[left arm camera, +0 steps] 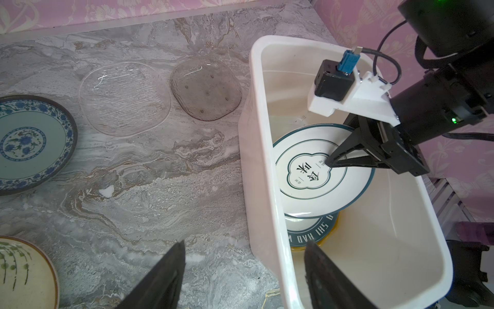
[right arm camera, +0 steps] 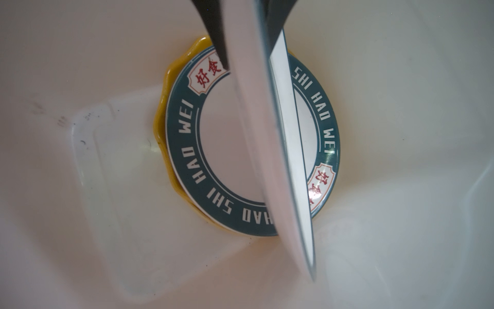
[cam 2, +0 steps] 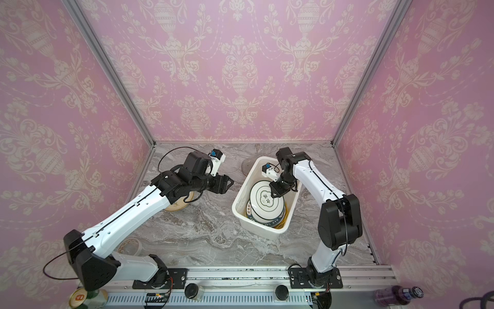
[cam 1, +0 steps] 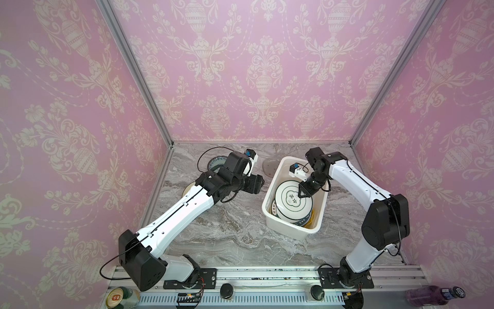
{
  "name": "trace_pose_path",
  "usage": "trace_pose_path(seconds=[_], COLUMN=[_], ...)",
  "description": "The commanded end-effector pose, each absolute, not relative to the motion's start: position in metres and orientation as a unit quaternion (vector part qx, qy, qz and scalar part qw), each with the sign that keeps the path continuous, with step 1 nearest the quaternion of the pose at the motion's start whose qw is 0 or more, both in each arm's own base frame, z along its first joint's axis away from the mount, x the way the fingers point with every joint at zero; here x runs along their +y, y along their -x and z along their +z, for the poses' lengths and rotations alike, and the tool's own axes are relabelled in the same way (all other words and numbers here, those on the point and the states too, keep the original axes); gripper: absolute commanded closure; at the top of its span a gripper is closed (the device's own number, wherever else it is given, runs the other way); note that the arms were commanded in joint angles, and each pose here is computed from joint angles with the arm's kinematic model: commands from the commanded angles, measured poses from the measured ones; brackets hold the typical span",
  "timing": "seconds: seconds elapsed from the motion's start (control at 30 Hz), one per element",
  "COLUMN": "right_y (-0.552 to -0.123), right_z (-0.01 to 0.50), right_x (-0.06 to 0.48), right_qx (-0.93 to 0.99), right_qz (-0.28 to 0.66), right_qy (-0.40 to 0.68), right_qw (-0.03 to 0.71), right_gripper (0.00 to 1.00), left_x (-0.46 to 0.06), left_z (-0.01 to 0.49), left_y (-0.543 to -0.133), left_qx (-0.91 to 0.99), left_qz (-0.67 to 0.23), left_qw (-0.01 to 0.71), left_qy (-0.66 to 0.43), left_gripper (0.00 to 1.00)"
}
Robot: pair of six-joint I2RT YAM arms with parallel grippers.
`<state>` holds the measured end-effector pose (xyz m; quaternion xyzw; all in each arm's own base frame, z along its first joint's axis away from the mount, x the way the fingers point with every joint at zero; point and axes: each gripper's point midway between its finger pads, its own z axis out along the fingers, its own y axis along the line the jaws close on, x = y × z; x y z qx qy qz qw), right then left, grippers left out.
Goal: Place the plates into the plastic bin on the countertop
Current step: Place the plate in the plastic bin.
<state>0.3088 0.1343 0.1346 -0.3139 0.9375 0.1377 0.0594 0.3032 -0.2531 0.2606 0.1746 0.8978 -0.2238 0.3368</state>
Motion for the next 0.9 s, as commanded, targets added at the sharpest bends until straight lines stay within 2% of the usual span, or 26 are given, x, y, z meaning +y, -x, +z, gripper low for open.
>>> trace_pose_path(seconds=[0.0,0.3,0.87], right_y=[-0.310,-0.315,-0.324], right_z=[0.117,0.107,0.092], right_x=[0.120,0.119,0.125], right_qx=[0.944,0.946,0.950], right_qz=[0.105,0.106,0.122], right_qy=[0.311,0.304,0.287], right_qw=[0.040,0.033,0.005], right_gripper=[0.79,0.77,0.64], left_x=[-0.252,-0.253,-0.252], left_z=[0.267,0.265,0.267], left_y=[-0.310,-0.311,-0.309], left_qx=[0.899,0.901,0.903], left_qz=[-0.220,-0.220,-0.219], left_qw=[0.342,0.336,0.334], left_qy=[-0.164,-0.163,-0.160], left_gripper=[0.28,0.29,0.29])
